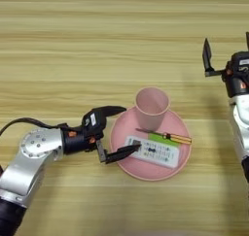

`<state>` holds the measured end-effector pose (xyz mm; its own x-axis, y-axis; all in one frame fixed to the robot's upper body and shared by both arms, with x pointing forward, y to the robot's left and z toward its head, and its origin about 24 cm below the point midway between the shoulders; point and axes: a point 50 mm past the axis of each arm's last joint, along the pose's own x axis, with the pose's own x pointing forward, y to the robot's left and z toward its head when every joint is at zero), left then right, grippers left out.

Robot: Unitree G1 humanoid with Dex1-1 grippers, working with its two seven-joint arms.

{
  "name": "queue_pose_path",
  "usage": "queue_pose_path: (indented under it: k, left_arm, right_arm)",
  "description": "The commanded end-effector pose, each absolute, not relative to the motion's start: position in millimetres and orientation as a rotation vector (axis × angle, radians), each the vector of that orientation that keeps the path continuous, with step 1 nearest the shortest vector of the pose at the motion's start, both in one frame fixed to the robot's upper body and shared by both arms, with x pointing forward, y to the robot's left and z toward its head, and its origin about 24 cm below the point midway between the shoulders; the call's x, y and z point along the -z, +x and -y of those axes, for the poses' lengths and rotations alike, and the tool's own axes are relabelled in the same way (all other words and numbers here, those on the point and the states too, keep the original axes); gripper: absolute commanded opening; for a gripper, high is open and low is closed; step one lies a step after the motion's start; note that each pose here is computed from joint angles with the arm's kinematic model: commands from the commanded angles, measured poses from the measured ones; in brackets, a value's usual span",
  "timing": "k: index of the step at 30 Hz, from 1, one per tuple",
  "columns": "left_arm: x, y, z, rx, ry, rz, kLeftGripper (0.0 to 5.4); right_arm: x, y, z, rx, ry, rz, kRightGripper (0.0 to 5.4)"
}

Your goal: Move the objects on the table

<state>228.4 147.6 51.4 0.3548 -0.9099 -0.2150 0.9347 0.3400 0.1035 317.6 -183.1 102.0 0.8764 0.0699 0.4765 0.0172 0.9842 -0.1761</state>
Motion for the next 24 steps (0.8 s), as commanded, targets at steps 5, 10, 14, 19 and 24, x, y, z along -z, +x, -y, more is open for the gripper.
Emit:
queue_pose_path:
  k: [5, 10, 14, 19, 24]
  left_arm:
    - [-48.1, 239.2, -145, 1.171, 0.257, -0.134, 5.40]
    - [-46.2, 247.3, -139, 1.150, 0.266, -0.137, 5.40]
    - [-46.1, 253.0, -135, 1.141, 0.269, -0.134, 5.40]
    - [-45.8, 254.8, -131, 1.155, 0.282, -0.131, 5.40]
    - [-44.7, 258.0, -127, 1.157, 0.314, -0.128, 5.40]
  right_arm:
    - [-100, 318.2, 181, -0.022, -0.174, 0.492, 5.37]
    - [-100, 318.5, 180, -0.022, -0.174, 0.490, 5.37]
    - [-99, 318.4, 180, -0.022, -0.175, 0.491, 5.37]
    - [-99, 318.2, 179, -0.024, -0.176, 0.492, 5.37]
    - [-99, 318.0, 179, -0.025, -0.177, 0.493, 5.37]
